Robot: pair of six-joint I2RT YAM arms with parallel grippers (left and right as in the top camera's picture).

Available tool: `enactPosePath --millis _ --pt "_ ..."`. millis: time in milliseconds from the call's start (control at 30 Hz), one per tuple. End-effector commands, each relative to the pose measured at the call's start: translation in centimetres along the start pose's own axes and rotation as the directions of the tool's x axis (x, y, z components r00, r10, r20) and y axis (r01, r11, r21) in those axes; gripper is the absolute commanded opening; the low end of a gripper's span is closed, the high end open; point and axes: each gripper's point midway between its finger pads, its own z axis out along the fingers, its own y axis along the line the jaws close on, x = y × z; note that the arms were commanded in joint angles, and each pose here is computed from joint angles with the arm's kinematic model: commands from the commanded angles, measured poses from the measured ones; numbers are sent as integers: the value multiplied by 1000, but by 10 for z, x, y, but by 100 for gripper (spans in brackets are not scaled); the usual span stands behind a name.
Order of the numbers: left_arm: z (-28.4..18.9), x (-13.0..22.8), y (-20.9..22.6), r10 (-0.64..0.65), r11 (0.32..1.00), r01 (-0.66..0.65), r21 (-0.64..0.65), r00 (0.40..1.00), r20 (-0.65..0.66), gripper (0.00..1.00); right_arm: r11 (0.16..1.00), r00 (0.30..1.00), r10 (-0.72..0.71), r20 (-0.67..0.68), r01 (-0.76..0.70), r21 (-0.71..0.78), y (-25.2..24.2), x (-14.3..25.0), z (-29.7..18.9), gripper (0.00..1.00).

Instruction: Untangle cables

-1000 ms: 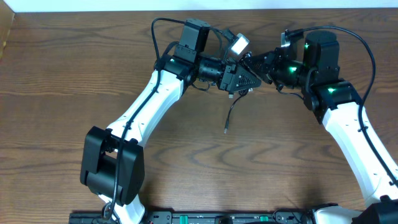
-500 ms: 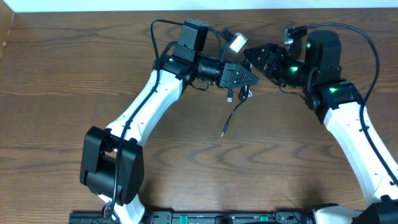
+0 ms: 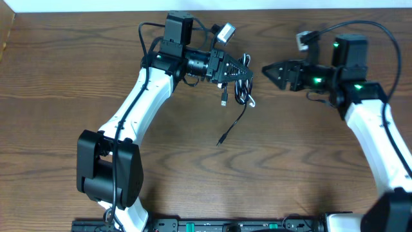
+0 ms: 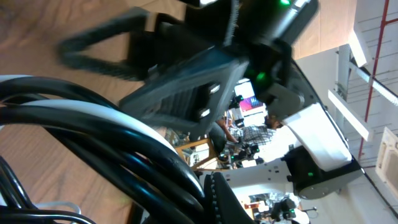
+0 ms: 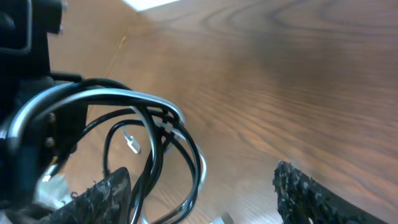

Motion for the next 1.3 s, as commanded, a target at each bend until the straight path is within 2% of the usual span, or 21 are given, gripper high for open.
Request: enactPosePath --millis 0,267,500,633,700,767,800,900,1000,1033,1100,1133,1267 --pt "-1 4 -20 3 999 -2 39 1000 -21 7 988 995 -71 -68 61 -139 15 15 24 68" --pt "-1 4 -21 10 999 -9 39 1000 -21 7 993 990 -12 -138 -4 -114 -5 34 49 53" --pt "-1 0 -16 10 1000 -10 11 1000 -2 7 994 981 15 -193 -36 -106 -8 51 71 49" --pt "-1 -1 -15 10 1000 -10 3 1000 3 7 992 984 48 -169 -67 -107 -3 44 77 46" --pt "-1 -3 -11 10 1000 -10 -17 1000 17 8 994 987 81 -140 -90 -56 -6 38 83 34" --pt "-2 -6 -7 11 999 -10 -38 999 32 7 990 983 135 -123 -131 41 -20 38 85 11" --pt "-6 -9 -4 11 998 -8 -58 999 51 8 984 981 162 -110 -153 91 -31 38 83 2" --pt "-22 -19 6 37 994 -26 -109 994 104 7 962 973 221 -72 -206 178 -53 33 65 1" --pt "-45 -28 13 33 990 -10 -143 986 162 8 875 946 323 12 -303 378 -95 32 21 1" --pt "-55 -30 15 26 988 2 -152 983 182 7 792 923 378 69 -361 493 -116 38 -6 1" --pt "-66 -32 18 17 987 17 -161 979 204 7 708 900 419 117 -405 579 -131 45 -29 1" --pt "-74 -32 21 10 986 27 -167 976 217 7 608 875 453 169 -442 660 -146 54 -55 1" --pt "-79 -30 23 3 984 36 -173 975 224 7 473 848 494 189 -445 761 -162 76 -84 1"
